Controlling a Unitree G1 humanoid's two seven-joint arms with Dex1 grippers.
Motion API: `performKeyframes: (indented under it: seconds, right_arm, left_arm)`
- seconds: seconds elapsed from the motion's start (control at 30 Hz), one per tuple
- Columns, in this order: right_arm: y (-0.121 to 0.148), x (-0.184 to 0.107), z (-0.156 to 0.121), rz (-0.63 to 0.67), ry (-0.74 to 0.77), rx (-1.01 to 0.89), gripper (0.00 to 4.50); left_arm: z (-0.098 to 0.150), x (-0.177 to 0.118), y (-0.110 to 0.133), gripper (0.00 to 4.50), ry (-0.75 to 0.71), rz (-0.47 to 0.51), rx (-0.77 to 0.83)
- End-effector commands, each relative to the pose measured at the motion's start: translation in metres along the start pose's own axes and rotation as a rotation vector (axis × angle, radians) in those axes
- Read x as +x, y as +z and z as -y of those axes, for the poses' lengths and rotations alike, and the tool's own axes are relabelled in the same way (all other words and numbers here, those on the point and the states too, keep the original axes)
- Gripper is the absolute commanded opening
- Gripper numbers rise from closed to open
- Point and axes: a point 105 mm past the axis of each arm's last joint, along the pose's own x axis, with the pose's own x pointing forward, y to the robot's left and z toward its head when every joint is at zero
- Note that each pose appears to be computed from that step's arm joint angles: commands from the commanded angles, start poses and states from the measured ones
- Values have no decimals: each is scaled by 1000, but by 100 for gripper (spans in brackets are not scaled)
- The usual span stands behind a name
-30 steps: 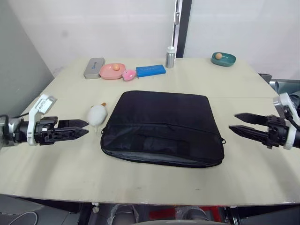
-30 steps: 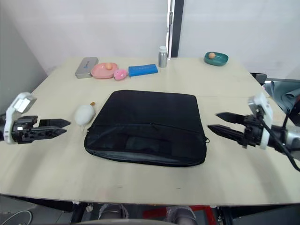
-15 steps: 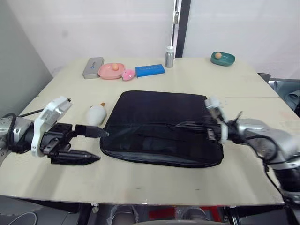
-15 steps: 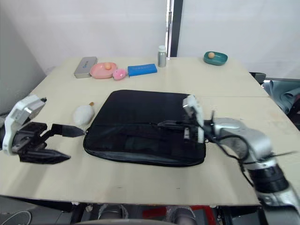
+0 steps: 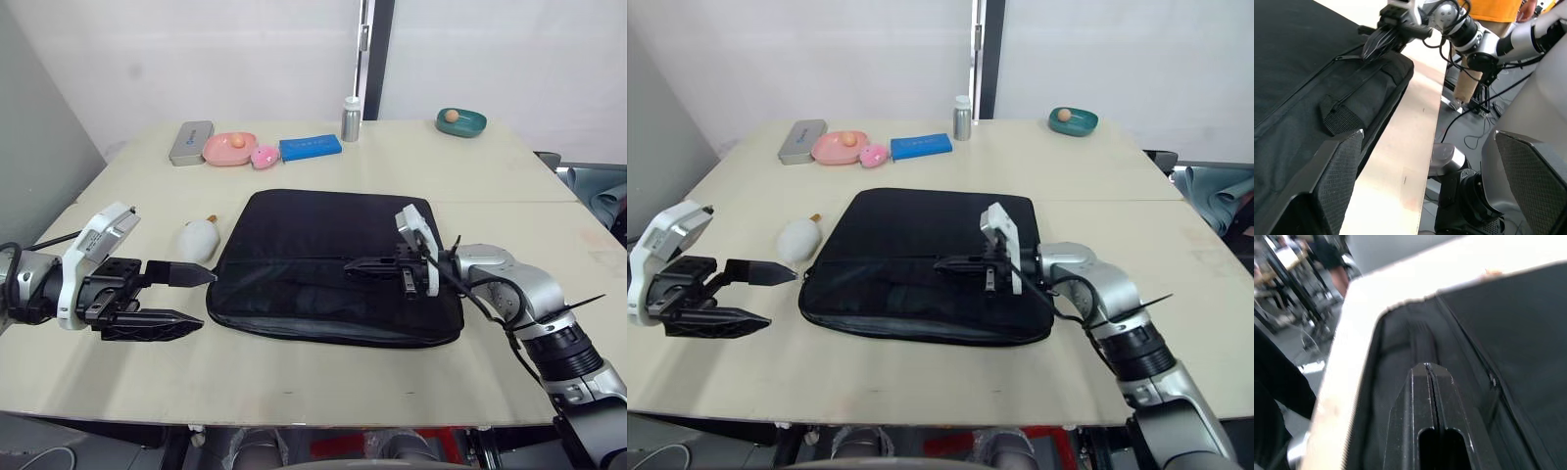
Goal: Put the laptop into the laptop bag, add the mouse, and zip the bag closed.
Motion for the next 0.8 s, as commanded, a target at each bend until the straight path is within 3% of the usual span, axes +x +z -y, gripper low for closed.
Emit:
performKeyframes:
  seconds: [0.03,0.17,0.4,0.63,0.7,0.8]
  right_arm:
    - [7,3,-8,17,33,-41,2]
    - [-24,9,-1,-131,-16,-64,2]
    - [-51,7,13,-253,-67,-83,2]
    - [-101,-1,30,-380,-130,-19,2]
    - [-109,-3,33,-391,-139,2,2]
    - [-102,-2,30,-318,-118,44,2]
  left_arm:
    - [-3,-3,2,450,12,6,20]
    - [-6,-2,2,450,8,6,17]
    - [-9,-4,7,450,23,9,25]
    - [-10,-3,10,450,27,18,24]
    - [-10,-2,9,450,29,19,19]
    - [-11,-4,6,450,42,15,1]
